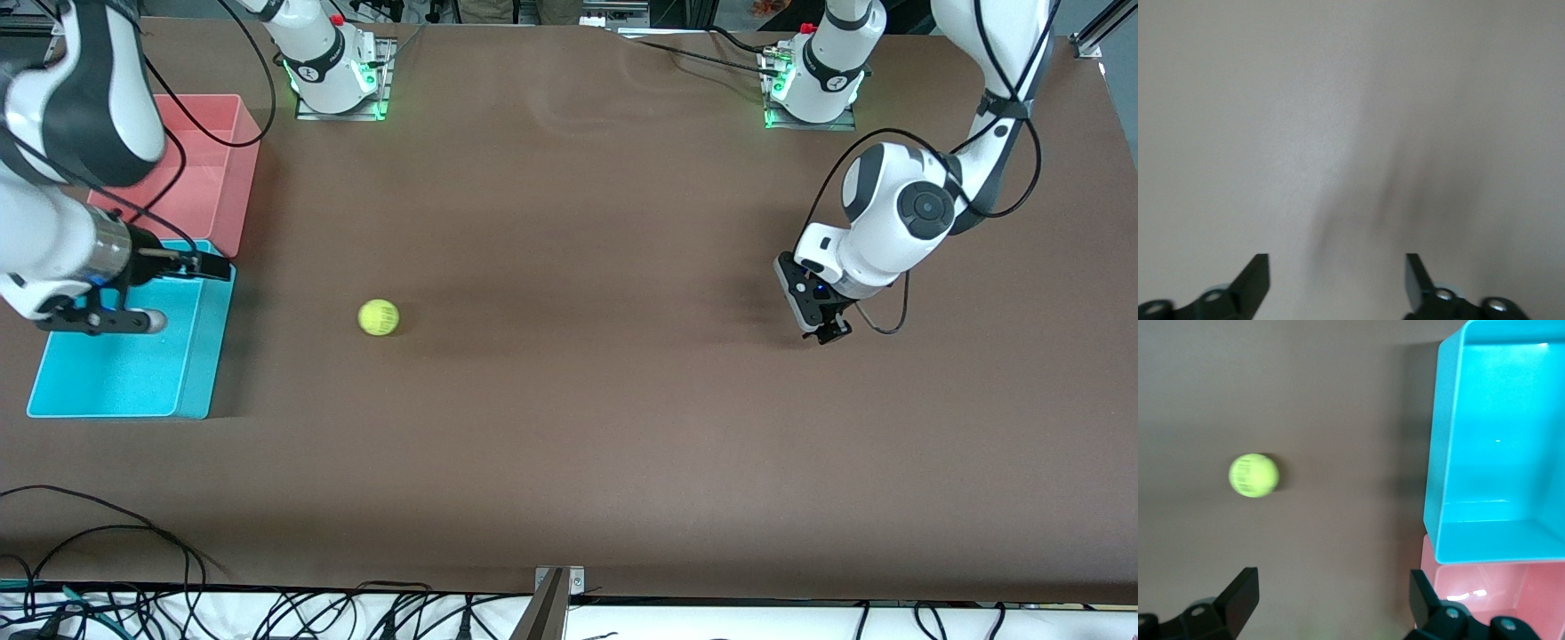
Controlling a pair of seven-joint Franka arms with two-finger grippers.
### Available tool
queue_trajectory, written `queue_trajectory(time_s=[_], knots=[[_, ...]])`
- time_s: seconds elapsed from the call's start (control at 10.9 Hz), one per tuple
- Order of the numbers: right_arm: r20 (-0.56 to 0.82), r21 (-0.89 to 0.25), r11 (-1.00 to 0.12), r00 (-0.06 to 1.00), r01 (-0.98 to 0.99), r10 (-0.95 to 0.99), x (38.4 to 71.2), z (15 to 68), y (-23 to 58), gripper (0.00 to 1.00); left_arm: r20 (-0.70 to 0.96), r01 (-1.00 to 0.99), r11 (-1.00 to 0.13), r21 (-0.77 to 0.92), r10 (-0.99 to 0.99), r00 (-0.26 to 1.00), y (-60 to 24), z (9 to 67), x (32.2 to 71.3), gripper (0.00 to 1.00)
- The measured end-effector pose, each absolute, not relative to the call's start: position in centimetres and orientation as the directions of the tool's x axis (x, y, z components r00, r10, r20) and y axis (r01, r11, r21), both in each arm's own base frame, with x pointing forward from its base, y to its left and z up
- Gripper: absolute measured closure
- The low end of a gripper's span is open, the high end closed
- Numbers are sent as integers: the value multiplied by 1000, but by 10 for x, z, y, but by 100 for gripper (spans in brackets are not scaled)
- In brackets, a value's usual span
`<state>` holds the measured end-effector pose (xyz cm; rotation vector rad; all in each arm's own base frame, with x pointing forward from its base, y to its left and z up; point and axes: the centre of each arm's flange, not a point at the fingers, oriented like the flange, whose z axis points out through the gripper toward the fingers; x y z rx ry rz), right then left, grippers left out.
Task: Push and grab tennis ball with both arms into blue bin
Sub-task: 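Push the ball toward the bins with the left gripper while the right gripper reaches it, then grasp the ball with the right gripper while the left gripper withdraws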
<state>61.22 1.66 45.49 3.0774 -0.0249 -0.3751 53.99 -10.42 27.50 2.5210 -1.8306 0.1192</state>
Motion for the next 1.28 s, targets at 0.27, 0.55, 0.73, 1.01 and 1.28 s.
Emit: queue_trajectory(time_s=[0.27, 0.55, 0.73, 1.01, 1.28], knots=[[-285, 44, -999, 959, 0, -12, 625, 396, 17, 0, 71, -945, -318, -73, -947, 313, -95, 338, 531, 0], [-299, 45, -999, 954, 0, -14, 626, 386, 16, 0, 85, -936, -317, -151, -948, 307, -94, 399, 521, 0], [-308, 46, -999, 951, -1, -15, 625, 382, 15, 0, 88, -932, -318, -173, -948, 307, -93, 420, 516, 0], [-326, 72, -997, 945, 16, -8, 618, 361, 13, 0, 87, -932, -316, -178, -948, 305, -95, 455, 520, 0], [-324, 102, -993, 946, 52, 17, 601, 303, 10, 0, 76, -916, -378, -135, -926, 370, -92, 512, 528, 0]])
